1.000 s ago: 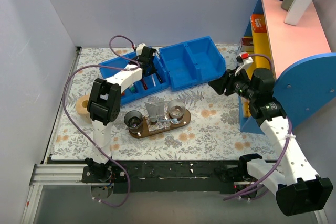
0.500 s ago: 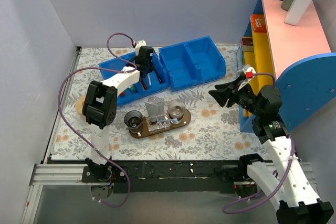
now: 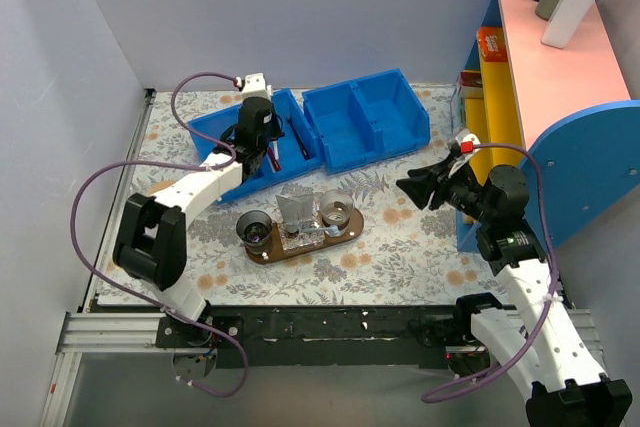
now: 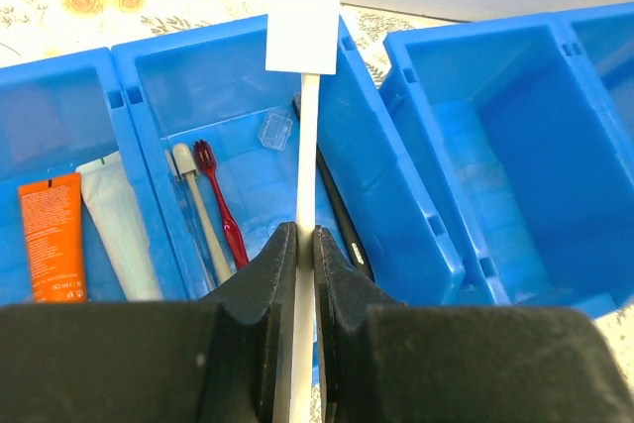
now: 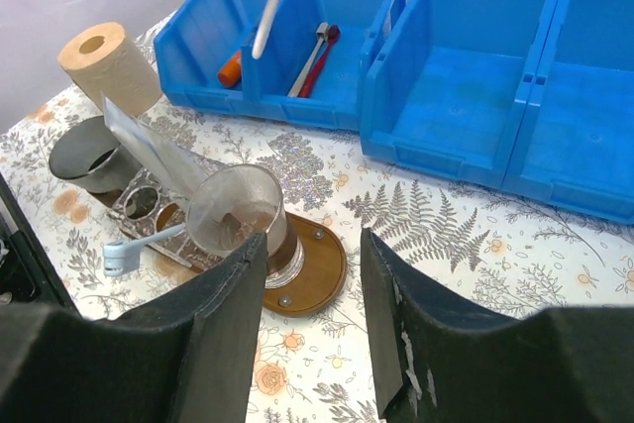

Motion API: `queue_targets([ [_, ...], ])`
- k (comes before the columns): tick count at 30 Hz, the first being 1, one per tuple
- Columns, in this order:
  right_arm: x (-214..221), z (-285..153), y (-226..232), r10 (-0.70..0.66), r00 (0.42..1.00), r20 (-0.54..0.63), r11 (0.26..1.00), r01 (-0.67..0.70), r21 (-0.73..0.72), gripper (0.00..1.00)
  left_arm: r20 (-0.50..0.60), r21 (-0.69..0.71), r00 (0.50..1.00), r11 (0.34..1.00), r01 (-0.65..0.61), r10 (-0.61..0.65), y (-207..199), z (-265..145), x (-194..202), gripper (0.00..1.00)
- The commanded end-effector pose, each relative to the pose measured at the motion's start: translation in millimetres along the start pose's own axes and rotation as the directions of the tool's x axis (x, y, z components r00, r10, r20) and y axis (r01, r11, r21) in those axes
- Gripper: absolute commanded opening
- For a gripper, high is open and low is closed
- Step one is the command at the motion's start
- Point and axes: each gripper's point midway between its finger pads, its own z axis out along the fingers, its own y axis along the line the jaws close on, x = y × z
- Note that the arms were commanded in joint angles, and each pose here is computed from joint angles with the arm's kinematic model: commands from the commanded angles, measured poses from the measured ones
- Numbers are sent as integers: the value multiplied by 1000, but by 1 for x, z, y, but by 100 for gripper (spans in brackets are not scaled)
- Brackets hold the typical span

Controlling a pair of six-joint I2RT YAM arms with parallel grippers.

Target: Prepare toiletry sets of a toothbrush and toothpaste on the tray

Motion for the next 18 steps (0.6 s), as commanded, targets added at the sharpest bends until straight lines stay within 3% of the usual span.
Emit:
queue_targets([
  [1,-11,5,-4,-9,1000,14,1000,9,7,50,168,99,985,995,13,-30,-9,-36,-51,0],
  [10,-31,22,2,11,1000,1,1000,-11,-28,50,359,259,929,966,-4,-92,-22,-114,-121,0],
  [14,-39,38,25,5,1000,-9,997,-6,-80,52,389,423,920,897,-124,-56,-48,-156,-115,0],
  [18,-61,54,48,-5,1000,1,992,5,-126,53,406,498,913,847,-186,-39,-56,-185,-96,0],
])
